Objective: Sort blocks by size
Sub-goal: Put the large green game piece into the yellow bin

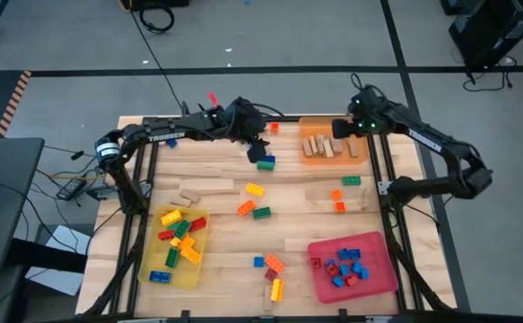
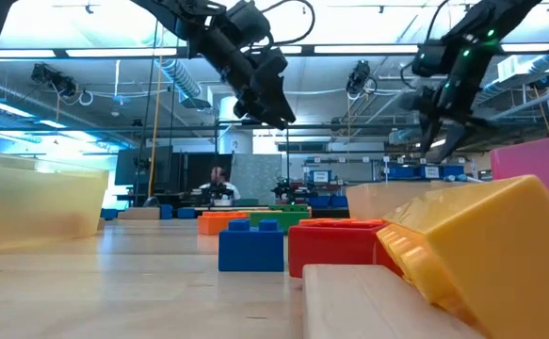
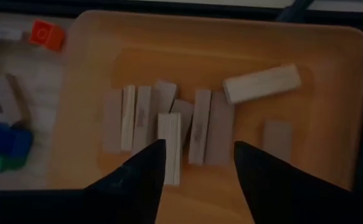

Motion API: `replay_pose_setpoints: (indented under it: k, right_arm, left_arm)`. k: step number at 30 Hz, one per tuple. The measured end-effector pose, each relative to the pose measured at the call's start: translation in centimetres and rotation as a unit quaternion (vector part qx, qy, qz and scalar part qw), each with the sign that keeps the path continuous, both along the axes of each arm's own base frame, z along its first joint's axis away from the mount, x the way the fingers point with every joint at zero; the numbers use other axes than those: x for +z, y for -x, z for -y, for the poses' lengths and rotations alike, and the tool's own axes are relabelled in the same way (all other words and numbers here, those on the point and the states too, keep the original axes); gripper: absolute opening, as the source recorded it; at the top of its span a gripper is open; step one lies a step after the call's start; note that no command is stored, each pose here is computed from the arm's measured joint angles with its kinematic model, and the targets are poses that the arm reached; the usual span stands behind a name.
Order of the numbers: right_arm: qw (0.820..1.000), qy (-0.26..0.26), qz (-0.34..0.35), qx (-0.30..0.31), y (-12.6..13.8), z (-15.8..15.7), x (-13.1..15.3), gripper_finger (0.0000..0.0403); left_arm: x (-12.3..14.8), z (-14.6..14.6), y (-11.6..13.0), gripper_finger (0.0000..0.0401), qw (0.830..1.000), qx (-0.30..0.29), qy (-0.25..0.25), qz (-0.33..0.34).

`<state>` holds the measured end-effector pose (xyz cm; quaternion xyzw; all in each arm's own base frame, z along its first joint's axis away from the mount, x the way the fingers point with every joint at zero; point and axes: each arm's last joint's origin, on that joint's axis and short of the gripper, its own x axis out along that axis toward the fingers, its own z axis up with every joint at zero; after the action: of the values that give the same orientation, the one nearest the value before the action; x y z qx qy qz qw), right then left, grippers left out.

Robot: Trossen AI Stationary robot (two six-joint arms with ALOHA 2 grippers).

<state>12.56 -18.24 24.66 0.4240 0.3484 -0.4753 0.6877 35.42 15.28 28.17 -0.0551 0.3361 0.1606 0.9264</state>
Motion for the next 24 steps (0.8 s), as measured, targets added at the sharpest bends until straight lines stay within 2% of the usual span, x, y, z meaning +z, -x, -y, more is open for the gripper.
replay_pose_setpoints:
  k: [5,10,14,19,24]
  right_arm:
    - [1.000,0.021,0.006,0.003,0.8,-2.5,1.9,0.0189]
    - [0.998,0.041,0.032,0.035,0.9,-5.2,3.4,0.0175]
    - [0.997,0.030,0.053,0.049,0.8,-7.4,4.1,0.0162]
    - [0.997,0.000,0.039,0.073,0.2,-10.0,4.0,0.0143]
    - [0.993,-0.041,0.026,0.106,-1.1,-12.2,3.5,0.0116]
  left_arm:
    - [0.0,0.3,-0.2,0.0248,1.000,-0.004,0.019,0.009]
    - [0.9,0.8,0.0,0.0248,0.997,-0.040,0.059,0.032]
    - [2.8,1.2,1.1,0.0248,0.997,-0.027,0.055,0.053]
    - [5.7,1.9,3.2,0.0248,0.996,-0.014,0.027,0.079]
    - [6.4,2.9,4.3,0.0248,0.998,-0.007,0.026,0.060]
